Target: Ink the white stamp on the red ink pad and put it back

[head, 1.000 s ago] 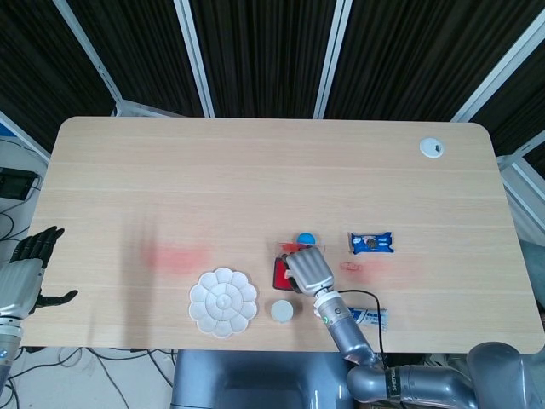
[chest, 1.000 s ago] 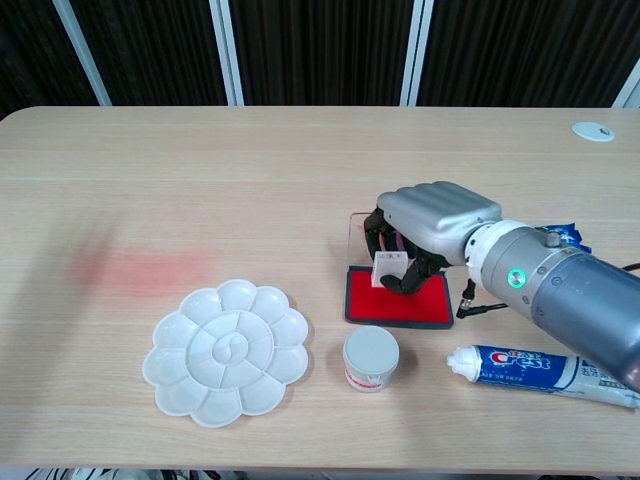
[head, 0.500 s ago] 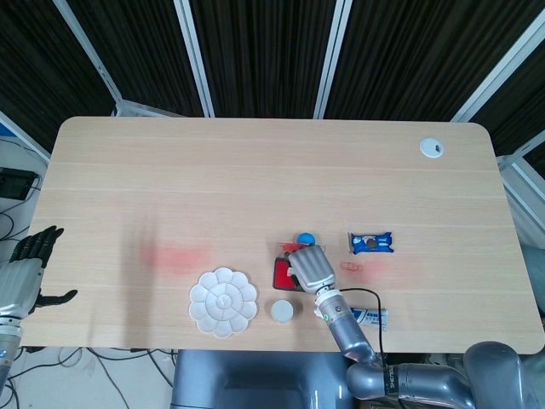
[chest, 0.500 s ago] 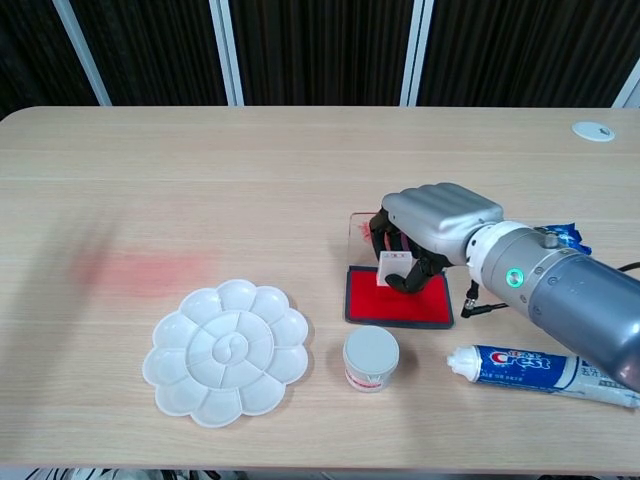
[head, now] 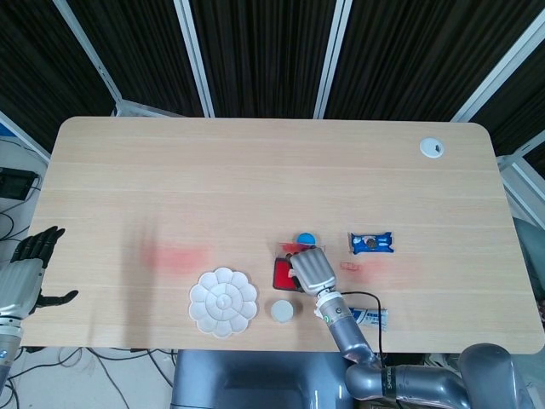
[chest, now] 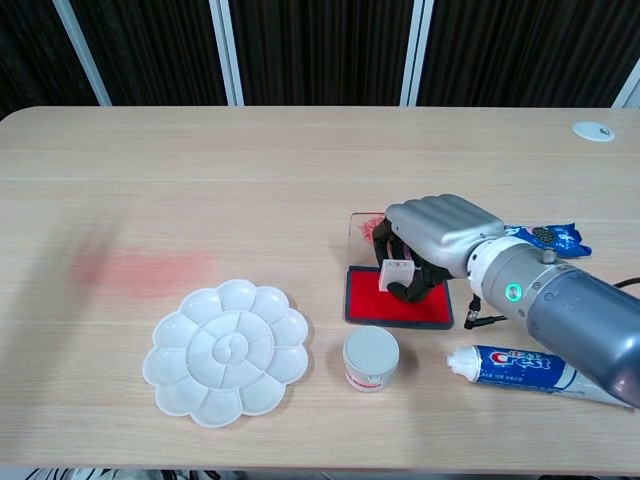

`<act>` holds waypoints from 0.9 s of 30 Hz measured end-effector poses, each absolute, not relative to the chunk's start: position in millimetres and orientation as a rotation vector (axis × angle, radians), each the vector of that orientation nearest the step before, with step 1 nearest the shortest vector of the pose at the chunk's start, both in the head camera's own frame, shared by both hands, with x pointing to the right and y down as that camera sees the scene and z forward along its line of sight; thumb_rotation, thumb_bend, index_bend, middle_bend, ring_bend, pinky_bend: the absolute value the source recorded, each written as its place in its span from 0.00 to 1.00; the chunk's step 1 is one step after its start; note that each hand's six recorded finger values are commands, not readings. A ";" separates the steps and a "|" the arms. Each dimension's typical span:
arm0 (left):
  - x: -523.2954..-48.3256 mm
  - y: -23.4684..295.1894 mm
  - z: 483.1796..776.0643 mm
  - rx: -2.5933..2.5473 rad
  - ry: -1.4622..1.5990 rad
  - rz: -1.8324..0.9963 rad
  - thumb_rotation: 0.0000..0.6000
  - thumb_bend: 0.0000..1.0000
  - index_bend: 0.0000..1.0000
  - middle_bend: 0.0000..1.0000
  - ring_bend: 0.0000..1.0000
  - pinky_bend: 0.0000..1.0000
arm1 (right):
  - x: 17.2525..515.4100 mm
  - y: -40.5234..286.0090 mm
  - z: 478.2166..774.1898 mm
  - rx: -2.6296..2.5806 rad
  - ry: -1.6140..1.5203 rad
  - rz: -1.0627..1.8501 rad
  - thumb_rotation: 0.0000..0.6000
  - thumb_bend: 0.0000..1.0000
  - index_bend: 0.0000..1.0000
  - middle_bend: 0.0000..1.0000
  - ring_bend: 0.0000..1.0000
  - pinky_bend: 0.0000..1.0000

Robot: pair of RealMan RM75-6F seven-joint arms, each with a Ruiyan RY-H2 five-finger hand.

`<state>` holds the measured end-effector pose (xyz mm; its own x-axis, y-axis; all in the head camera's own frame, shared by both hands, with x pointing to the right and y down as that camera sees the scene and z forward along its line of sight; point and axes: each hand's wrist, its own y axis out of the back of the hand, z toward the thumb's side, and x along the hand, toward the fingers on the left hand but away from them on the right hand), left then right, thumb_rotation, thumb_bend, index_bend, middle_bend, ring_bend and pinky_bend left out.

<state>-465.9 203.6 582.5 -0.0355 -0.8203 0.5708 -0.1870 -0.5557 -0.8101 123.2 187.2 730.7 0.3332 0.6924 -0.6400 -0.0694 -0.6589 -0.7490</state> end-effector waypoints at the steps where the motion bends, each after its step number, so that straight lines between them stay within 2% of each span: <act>1: -465.8 203.7 582.5 -1.740 1.059 -1.633 1.00 0.03 0.00 0.00 0.00 0.00 | 123.1 187.0 730.1 -1.901 -0.550 1.386 1.00 0.63 0.76 0.62 0.51 0.46; 13: -465.8 204.4 582.0 -1.736 1.058 -1.630 1.00 0.03 0.00 0.00 0.00 0.00 | 126.1 172.9 705.0 -1.887 -0.623 1.331 1.00 0.63 0.76 0.62 0.51 0.46; 20: -465.6 205.3 582.0 -1.727 1.054 -1.628 1.00 0.03 0.00 0.00 0.00 0.00 | 164.8 157.4 680.0 -1.812 -0.669 1.347 1.00 0.63 0.76 0.61 0.51 0.46; 27: -464.9 206.3 582.6 -1.716 1.052 -1.629 1.00 0.03 0.00 0.00 0.00 0.00 | 208.6 158.0 672.2 -1.763 -0.675 1.416 1.00 0.63 0.76 0.61 0.51 0.46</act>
